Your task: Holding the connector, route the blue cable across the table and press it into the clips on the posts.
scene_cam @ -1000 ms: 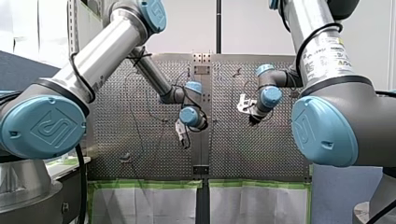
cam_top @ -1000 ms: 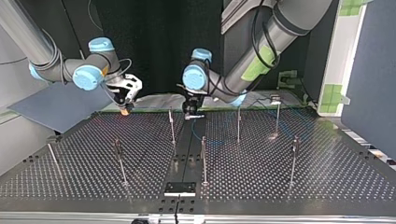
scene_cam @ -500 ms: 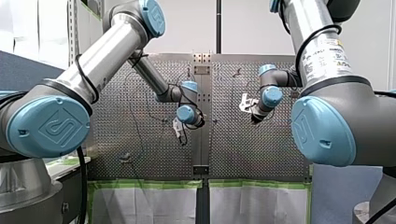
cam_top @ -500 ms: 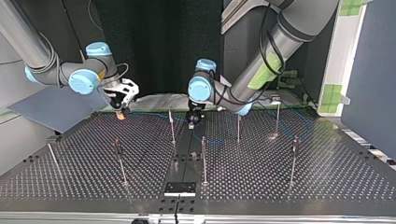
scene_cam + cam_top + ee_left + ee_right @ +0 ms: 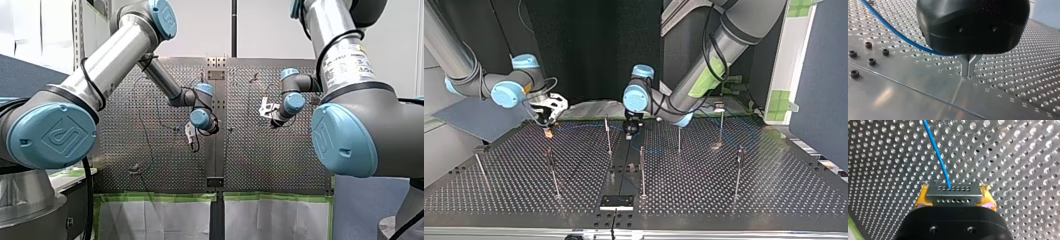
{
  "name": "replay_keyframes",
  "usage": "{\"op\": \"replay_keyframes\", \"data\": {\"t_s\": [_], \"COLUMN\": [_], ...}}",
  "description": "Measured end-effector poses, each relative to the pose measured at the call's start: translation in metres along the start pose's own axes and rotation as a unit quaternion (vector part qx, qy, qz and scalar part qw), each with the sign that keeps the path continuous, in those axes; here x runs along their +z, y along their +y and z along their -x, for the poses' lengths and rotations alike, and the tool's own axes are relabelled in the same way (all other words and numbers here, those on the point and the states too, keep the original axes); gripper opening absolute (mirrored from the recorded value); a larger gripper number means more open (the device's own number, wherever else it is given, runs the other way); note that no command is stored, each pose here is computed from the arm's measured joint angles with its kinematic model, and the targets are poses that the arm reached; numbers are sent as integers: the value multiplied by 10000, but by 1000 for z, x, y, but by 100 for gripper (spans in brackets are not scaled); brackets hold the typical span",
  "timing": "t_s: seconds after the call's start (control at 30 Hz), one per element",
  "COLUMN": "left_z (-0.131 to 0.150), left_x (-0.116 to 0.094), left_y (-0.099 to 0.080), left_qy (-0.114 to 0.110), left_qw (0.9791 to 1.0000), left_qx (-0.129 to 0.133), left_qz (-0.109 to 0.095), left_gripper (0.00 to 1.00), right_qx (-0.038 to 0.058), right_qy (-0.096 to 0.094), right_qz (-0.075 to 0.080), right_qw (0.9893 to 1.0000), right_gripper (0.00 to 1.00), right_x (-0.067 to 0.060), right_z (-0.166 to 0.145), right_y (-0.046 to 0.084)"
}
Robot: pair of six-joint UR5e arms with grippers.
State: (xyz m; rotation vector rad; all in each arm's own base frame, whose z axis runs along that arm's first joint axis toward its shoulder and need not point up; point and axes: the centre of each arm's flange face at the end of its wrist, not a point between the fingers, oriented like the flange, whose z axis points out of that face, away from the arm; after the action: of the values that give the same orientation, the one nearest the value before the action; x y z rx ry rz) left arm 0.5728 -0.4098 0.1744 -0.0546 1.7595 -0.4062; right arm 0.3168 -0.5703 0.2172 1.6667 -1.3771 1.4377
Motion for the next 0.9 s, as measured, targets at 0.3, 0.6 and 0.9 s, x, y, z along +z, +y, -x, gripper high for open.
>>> {"op": "replay_keyframes", "data": {"t_s": [0.3, 0.6, 0.9], "left_z": [-3, -7, -13], "left_x": [-4, -9, -19], "left_y": [-6, -15, -22], "left_qy": [42, 32, 249], "left_qw": [10000, 9999, 9993], "left_qx": [69, 122, 262], "left_qz": [16, 54, 80], "left_gripper": [10, 44, 100], "right_qx": [-73, -29, -39], "right_qy": [76, 155, 167], "right_qz": [-213, -309, -259], "right_qw": [9997, 9994, 9995], "right_gripper": [0, 0, 0], "right_x": [24, 41, 41], "right_z": [6, 7, 4], "right_y": [4, 15, 25]}}
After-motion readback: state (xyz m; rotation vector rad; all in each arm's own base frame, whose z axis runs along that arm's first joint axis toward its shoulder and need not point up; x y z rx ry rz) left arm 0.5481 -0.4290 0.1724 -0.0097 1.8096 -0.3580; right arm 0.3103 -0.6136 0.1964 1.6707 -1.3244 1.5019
